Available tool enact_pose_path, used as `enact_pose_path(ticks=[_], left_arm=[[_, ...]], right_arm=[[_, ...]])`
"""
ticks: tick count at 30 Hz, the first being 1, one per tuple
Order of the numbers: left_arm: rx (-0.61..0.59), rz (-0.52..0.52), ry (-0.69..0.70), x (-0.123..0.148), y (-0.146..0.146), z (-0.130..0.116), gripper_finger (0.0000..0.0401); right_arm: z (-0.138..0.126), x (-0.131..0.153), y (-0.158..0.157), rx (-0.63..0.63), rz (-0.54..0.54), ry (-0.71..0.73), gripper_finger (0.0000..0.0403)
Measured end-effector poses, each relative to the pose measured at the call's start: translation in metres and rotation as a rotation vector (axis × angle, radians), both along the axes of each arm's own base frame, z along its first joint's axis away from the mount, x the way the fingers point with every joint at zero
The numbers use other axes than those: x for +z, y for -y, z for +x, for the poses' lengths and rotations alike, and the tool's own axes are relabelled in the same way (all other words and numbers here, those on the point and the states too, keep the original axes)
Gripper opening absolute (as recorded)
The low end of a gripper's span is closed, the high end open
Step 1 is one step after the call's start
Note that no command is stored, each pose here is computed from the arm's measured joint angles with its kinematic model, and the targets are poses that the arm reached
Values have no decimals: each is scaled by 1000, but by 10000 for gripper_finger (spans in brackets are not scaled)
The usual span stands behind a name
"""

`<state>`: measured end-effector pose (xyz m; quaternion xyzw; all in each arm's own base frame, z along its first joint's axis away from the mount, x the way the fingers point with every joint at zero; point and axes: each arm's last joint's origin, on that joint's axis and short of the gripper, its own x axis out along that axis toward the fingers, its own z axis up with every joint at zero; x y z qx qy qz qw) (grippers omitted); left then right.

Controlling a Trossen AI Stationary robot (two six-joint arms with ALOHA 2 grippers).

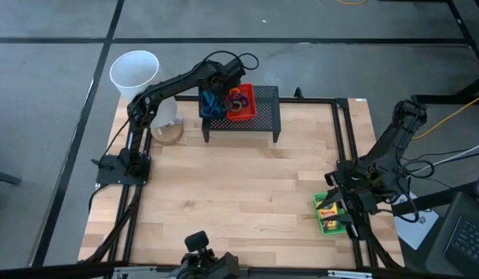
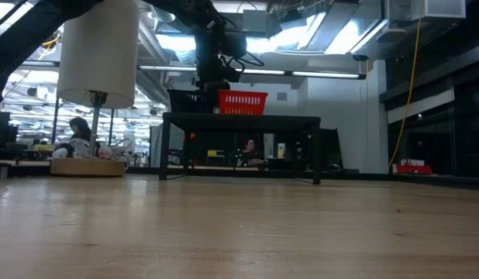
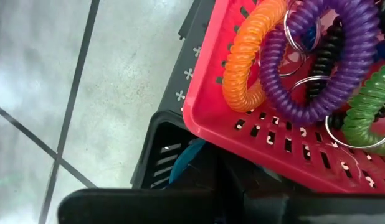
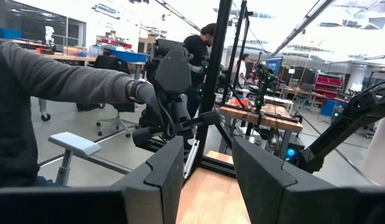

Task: Pick & Place Office Desk Supplies
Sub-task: Adjust the black bin on the shelf

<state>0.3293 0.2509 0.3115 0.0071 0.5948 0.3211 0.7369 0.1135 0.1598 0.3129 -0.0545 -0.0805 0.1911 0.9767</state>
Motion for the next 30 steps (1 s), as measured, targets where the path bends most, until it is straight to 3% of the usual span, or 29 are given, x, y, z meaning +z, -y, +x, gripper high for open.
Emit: enact_pose_path(ticks=[30], left_arm=[[-28, 9, 47, 2, 0, 5, 1]], right_arm=[[1, 0, 1, -7, -1, 1, 139]])
